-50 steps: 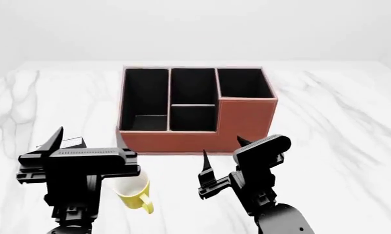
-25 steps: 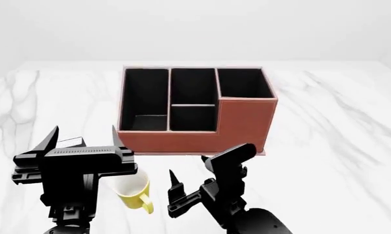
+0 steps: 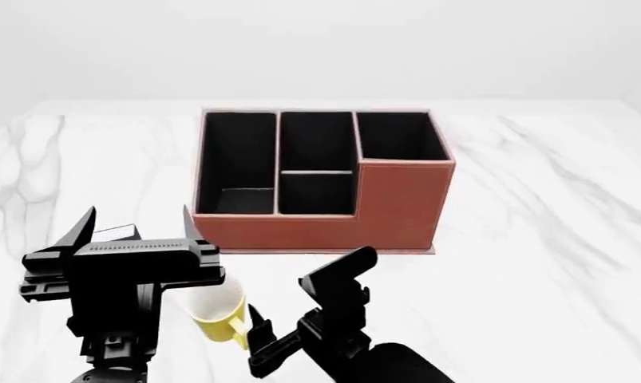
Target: Pick up the yellow and white mug and place it to the right of the caddy.
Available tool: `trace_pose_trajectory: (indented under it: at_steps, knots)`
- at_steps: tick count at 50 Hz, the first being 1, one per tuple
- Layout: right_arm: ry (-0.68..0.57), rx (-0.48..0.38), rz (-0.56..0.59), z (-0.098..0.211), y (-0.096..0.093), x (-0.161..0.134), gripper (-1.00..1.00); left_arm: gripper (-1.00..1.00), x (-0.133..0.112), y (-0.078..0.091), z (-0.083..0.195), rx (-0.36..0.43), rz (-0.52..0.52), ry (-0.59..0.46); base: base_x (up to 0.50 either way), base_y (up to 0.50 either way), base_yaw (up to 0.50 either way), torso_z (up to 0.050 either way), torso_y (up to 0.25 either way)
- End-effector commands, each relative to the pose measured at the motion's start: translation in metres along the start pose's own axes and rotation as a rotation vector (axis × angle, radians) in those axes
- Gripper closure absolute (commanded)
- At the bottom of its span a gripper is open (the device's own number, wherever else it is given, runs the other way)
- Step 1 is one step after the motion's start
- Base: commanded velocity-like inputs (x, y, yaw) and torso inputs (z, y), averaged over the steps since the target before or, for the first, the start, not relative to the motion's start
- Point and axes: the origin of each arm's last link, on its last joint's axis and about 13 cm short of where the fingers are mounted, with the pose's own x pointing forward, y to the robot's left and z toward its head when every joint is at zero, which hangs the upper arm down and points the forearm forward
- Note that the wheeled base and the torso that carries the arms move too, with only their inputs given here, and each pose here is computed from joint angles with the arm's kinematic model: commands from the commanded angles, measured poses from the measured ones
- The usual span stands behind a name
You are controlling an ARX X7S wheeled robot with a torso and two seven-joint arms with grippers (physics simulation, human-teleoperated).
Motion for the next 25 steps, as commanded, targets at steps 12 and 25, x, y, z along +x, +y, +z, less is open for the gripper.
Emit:
trace_pose_trajectory:
  at_steps: [12,25]
  knots:
    - [0.076,-0.034,0.027,-0.013,-0.008,0.035,-1.00,-1.00,0.002,-0.001,-0.002,-0.011,-0.008,-0.003,0.00,0.00,0.00,0.000,0.000]
    - [0.140,-0.098,0.073,-0.022,-0.003,0.047,-1.00,-1.00,0.001,-0.001,-0.002,-0.013,-0.012,-0.005,0.00,0.00,0.00,0.000,0.000]
